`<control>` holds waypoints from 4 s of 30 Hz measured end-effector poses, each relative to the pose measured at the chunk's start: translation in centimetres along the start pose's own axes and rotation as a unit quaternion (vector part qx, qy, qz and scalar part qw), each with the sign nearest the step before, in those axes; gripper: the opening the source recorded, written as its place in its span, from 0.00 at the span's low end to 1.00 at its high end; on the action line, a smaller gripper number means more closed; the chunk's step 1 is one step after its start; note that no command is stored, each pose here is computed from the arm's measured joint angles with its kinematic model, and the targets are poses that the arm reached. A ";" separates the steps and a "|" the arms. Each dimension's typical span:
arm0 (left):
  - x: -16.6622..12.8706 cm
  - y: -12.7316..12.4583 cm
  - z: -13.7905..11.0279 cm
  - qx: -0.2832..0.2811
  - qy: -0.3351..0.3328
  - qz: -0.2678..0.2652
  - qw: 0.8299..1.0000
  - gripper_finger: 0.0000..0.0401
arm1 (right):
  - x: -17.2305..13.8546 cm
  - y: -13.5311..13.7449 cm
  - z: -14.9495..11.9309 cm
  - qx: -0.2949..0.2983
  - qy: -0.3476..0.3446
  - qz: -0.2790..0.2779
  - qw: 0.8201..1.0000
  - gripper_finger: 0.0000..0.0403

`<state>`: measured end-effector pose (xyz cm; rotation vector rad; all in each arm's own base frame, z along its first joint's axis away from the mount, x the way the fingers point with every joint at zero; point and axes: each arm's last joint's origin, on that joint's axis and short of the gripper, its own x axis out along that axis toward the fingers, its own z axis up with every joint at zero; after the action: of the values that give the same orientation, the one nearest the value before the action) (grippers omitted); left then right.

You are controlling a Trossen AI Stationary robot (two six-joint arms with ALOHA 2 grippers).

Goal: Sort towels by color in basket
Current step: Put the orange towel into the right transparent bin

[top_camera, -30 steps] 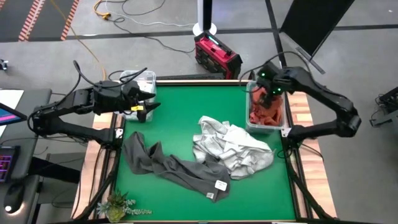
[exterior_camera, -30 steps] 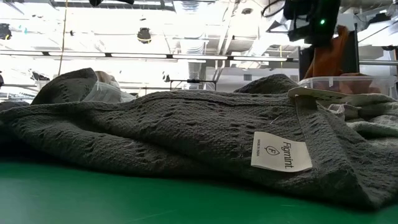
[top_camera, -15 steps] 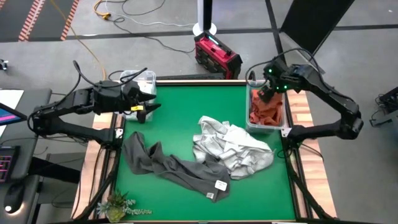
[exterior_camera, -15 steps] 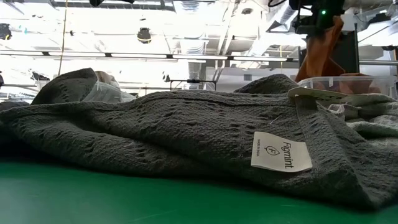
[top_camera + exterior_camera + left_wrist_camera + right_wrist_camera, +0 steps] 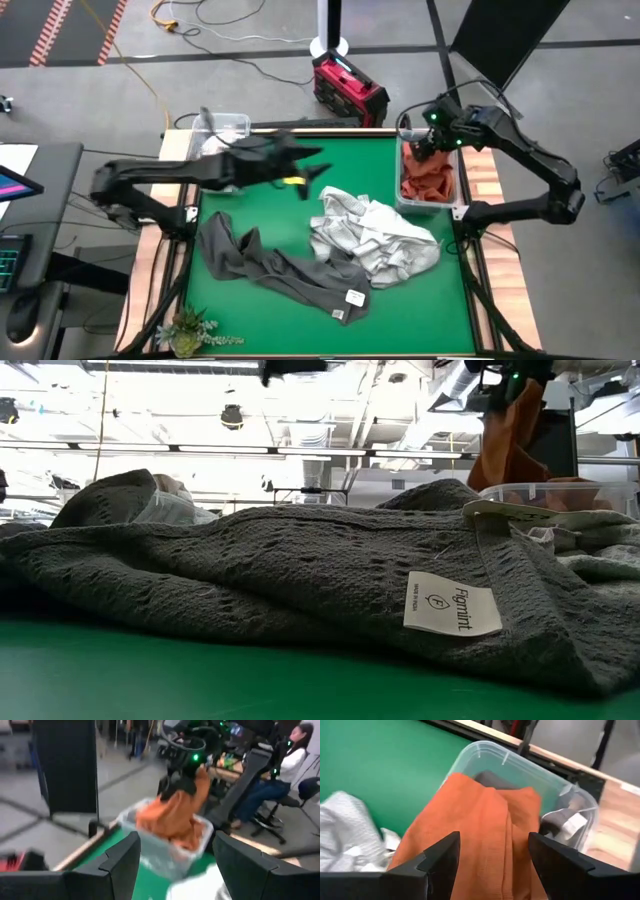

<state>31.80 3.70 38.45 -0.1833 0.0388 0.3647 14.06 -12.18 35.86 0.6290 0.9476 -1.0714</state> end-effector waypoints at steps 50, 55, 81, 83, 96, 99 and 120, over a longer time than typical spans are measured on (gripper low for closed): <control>26.1 -1.2 -10.2 0.083 -0.058 -0.044 0.994 0.03 | -4.9 -0.3 -2.5 0.100 -0.136 0.092 0.981 0.69; 26.2 -0.4 -10.9 0.044 -0.011 -0.038 0.998 0.04 | -7.0 -1.0 -2.3 0.031 -0.171 0.085 0.981 0.69; 20.8 -0.8 -3.8 0.000 0.121 -0.111 0.986 0.81 | -6.9 -0.8 -4.1 -0.152 -0.057 0.108 0.981 0.69; 19.6 -0.9 -2.2 0.016 0.120 -0.112 0.986 0.81 | -6.9 -0.8 -4.2 -0.179 -0.051 0.113 0.976 0.69; 12.4 0.4 4.4 0.142 0.150 0.036 0.978 0.81 | -4.8 2.2 -3.8 -0.290 -0.034 0.161 0.943 0.69; 11.3 0.7 5.4 0.147 0.136 0.047 0.979 0.81 | -2.1 3.7 -3.6 -0.310 -0.028 0.158 0.937 0.69; -4.2 1.8 13.1 0.127 0.043 0.061 0.989 0.81 | 14.6 -0.5 -6.1 -0.378 0.094 -0.037 0.920 0.63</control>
<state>27.30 6.35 51.33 0.0560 0.1805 0.4703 14.07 -13.87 20.16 0.0485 1.4521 -0.6287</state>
